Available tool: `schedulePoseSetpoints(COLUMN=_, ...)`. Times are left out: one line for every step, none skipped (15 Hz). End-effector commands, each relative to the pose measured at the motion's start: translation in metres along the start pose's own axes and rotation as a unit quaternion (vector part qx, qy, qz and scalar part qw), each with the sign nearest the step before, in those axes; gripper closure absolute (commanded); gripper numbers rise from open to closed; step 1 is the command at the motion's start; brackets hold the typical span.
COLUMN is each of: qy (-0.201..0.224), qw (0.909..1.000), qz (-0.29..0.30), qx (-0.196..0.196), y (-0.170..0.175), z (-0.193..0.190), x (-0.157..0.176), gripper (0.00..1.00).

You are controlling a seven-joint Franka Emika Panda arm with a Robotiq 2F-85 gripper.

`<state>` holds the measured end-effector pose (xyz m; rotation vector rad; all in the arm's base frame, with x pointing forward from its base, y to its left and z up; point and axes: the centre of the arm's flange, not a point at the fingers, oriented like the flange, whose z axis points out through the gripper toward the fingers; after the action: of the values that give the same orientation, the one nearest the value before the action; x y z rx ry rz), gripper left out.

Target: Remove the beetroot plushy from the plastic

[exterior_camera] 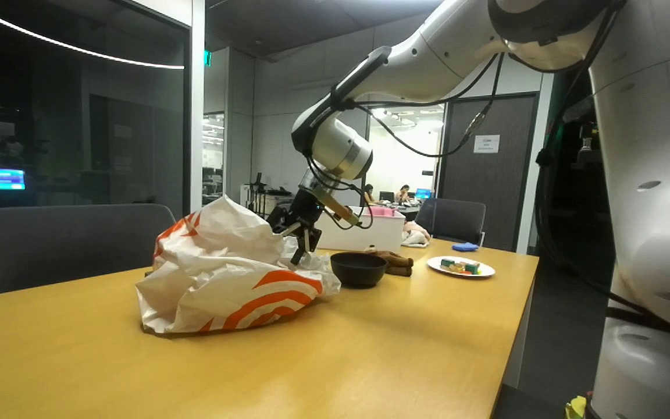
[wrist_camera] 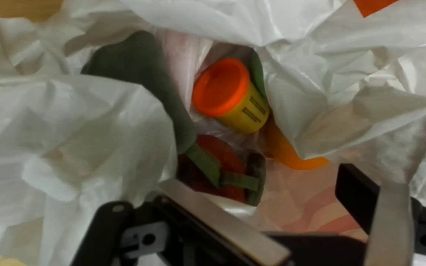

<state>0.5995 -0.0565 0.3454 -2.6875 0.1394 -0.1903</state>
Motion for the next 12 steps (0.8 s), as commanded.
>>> schedulePoseSetpoints(qy=0.024, qw=0.9993, qz=-0.023, qx=-0.017, y=0.013, z=0.016, x=0.023, gripper=0.0)
schedulePoseSetpoints(qy=0.03, qw=0.999, qz=-0.025, qx=-0.021, y=0.017, z=0.018, x=0.026, gripper=0.0)
schedulePoseSetpoints(qy=0.036, qw=0.9984, qz=-0.032, qx=-0.031, y=0.02, z=0.021, x=0.027, gripper=0.0)
schedulePoseSetpoints(qy=0.039, qw=0.9974, qz=-0.043, qx=-0.042, y=0.022, z=0.023, x=0.028, gripper=0.0)
schedulePoseSetpoints(qy=0.041, qw=0.9967, qz=-0.048, qx=-0.05, y=0.026, z=0.026, x=0.03, gripper=0.0)
schedulePoseSetpoints(qy=0.04, qw=0.9971, qz=-0.043, qx=-0.047, y=0.029, z=0.028, x=0.031, gripper=0.0)
schedulePoseSetpoints(qy=0.038, qw=0.9976, qz=-0.038, qx=-0.044, y=0.03, z=0.03, x=0.032, gripper=0.0)
schedulePoseSetpoints(qy=0.036, qw=0.9987, qz=-0.029, qx=-0.023, y=0.026, z=0.03, x=0.03, gripper=0.0)
schedulePoseSetpoints(qy=0.033, qw=0.9991, qz=-0.024, qx=-0.015, y=0.024, z=0.031, x=0.029, gripper=0.0)
schedulePoseSetpoints(qy=0.03, qw=0.9992, qz=-0.025, qx=-0.001, y=0.015, z=0.031, x=0.027, gripper=0.0)
schedulePoseSetpoints(qy=0.028, qw=0.9993, qz=-0.025, qx=0.008, y=0.011, z=0.033, x=0.026, gripper=0.0)
schedulePoseSetpoints(qy=0.025, qw=0.9993, qz=-0.025, qx=0.009, y=0.006, z=0.035, x=0.025, gripper=0.0)
